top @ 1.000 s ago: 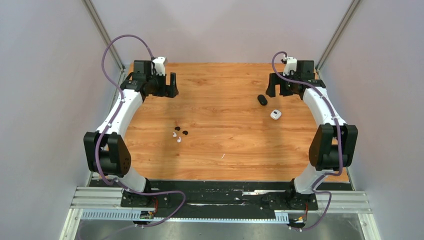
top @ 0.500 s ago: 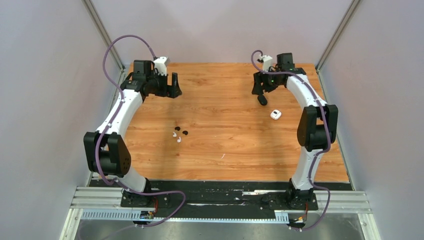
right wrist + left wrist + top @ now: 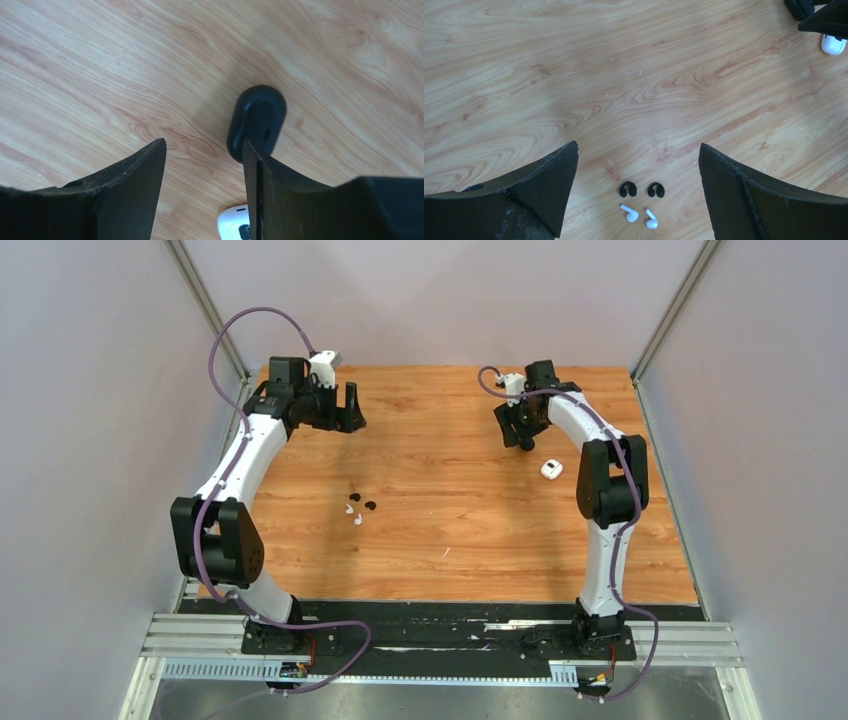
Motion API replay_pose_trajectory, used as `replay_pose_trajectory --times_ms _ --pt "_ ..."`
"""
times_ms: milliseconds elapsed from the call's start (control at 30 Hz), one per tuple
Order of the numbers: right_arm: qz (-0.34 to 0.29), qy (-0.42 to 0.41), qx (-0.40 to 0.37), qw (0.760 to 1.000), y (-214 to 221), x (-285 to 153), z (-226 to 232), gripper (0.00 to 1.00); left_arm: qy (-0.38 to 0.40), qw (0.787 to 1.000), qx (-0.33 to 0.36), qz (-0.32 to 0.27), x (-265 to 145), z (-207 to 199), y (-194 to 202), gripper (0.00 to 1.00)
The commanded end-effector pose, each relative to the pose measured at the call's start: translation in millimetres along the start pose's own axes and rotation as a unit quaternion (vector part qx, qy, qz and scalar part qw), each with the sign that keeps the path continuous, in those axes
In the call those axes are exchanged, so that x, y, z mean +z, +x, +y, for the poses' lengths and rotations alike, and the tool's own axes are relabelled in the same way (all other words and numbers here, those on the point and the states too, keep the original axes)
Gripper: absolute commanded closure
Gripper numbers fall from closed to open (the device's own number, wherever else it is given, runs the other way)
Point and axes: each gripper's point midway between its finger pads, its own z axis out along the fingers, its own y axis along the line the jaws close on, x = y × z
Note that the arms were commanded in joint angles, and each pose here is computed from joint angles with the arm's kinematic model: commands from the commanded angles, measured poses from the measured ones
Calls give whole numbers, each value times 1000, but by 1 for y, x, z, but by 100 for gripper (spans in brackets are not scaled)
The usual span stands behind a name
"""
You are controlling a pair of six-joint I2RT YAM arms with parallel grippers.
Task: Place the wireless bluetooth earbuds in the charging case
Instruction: Pick up the charging case at the center of the board.
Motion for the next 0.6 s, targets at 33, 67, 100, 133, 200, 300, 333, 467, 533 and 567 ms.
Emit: replay_pose_trajectory --times_ms 33,67,100,133,200,300,333,467,533,567 --pt "-12 59 -20 998 -10 -8 -31 43 6 999 16 -28 -2 -3 -23 4" --pt "-12 63 -22 998 -9 -8 -33 43 7 999 16 -28 -2 -3 -23 5" --pt "-13 66 -22 997 -9 -7 -35 44 8 999 16 -27 -2 -3 -22 4" --pt "-13 67 -23 997 -8 -6 -37 44 9 999 16 -26 -1 -3 -22 5" --pt "-9 71 -21 997 -5 -4 -40 44 9 1000 15 -24 -1 -3 -21 5" --pt "0 70 -17 997 3 3 -42 45 10 1000 15 -22 0 -3 -20 4" --pt "2 69 -15 998 5 5 -43 46 10 1000 14 -21 1 -3 -20 4" --pt "12 54 -12 998 15 15 -43 54 13 1000 16 -21 2 -4 -21 5" --pt "12 44 -16 999 18 17 -42 54 14 1000 17 -19 2 -4 -21 4" --pt "14 41 -18 999 21 19 -43 54 14 1000 19 -19 2 -4 -22 4"
